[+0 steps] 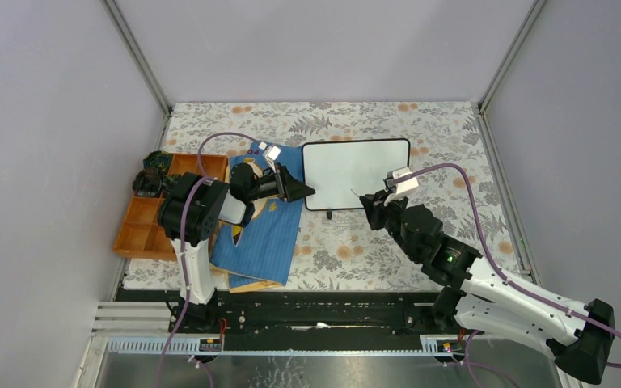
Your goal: Write a sentence on the whiteboard
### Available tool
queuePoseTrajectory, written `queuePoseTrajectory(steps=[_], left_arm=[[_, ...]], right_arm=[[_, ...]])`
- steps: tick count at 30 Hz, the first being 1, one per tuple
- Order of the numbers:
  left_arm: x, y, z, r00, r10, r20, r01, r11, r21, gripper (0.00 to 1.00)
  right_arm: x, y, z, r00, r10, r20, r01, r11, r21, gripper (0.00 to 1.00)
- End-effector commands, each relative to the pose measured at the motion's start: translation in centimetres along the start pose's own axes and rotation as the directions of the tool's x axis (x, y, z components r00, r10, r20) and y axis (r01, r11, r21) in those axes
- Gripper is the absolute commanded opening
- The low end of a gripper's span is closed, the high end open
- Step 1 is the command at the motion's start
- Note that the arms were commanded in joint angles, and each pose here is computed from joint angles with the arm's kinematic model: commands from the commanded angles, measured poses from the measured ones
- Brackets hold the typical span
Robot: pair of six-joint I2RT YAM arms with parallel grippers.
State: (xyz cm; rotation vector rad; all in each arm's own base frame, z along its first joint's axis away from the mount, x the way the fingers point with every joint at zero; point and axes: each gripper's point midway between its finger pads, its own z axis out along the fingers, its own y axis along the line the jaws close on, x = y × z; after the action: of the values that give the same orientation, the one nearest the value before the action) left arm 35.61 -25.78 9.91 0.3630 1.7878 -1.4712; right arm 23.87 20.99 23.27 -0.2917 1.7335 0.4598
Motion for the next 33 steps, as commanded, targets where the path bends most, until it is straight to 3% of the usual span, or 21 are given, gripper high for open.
queuePoseTrajectory(steps=[1,21,33], left_arm=[[-1.5,-0.8,0.1,0.997,0.062,0.055,-0.064,0.998,0.023,0.60],[-1.7,0.5,0.3,0.994,0.070,0.086,-0.072,0.997,0.028,0.45],[-1.5,0.8,0.1,0.990,0.092,0.105,-0.093,0.996,0.013,0.18]], right_arm=[[-1.4,0.9,0.2,0.999,0.002,0.040,0.000,0.999,-0.035,0.00],[-2.1,3.2,1.4,0.999,0.041,0.031,-0.038,0.993,-0.109,0.00],[-2.5,3.9,2.8,0.998,0.061,0.034,-0.057,0.993,-0.100,0.00]])
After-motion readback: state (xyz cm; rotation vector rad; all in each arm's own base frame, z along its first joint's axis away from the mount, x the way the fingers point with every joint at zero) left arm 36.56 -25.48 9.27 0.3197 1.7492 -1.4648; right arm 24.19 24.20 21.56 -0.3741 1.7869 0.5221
